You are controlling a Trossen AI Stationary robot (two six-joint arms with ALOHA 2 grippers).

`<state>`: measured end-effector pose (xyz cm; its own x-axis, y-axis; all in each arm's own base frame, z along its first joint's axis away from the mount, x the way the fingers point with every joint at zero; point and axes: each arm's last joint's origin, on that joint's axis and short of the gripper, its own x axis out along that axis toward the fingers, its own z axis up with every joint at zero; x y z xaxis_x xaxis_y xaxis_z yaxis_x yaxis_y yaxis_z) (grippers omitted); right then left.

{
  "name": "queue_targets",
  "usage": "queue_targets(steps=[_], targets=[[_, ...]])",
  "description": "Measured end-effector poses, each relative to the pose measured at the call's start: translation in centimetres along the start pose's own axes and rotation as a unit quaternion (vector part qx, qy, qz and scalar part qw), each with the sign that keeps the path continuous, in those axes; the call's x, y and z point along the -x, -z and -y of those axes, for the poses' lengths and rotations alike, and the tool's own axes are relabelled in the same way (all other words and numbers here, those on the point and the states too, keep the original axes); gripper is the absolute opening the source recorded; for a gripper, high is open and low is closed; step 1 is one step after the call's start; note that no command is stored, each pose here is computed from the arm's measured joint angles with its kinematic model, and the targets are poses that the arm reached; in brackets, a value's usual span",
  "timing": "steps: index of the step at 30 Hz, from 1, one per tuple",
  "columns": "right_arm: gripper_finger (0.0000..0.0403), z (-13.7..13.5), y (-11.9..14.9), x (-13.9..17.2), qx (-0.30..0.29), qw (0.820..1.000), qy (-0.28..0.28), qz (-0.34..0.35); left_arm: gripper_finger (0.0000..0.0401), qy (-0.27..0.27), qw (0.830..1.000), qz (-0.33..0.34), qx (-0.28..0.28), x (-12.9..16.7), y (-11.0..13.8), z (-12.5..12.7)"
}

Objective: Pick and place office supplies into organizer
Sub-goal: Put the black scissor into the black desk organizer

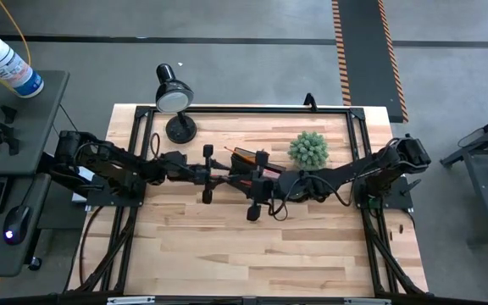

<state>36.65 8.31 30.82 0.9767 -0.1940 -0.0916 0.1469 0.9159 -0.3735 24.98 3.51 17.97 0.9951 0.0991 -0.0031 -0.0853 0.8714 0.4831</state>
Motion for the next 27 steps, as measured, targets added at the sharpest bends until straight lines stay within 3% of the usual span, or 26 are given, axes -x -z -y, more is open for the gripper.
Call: queue_targets(steps=[5, 15, 22, 27], targets=[[0.0027, -0.3, -0.1, 0.2, 0.002, 1.000, 0.023, -0.006, 0.0130, -0.026, 0.997, -0.070, -0.012, 0.1, 1.0, 0.2], [0.0027, 1.5, -0.3, 0.5, -0.028, 0.991, 0.124, -0.030, 0.0129, 0.008, 0.991, -0.136, 0.017, 0.3, 2.2, 0.9], [0.0027, 4.6, 1.9, -0.6, -0.089, 0.976, 0.180, -0.085, 0.0127, 0.036, 0.991, -0.127, 0.025, 0.3, 1.5, 2.4], [0.0027, 6.5, 2.8, -1.2, -0.106, 0.968, 0.203, -0.098, 0.0116, 0.053, 0.992, -0.116, -0.016, 0.4, 0.6, 4.0]])
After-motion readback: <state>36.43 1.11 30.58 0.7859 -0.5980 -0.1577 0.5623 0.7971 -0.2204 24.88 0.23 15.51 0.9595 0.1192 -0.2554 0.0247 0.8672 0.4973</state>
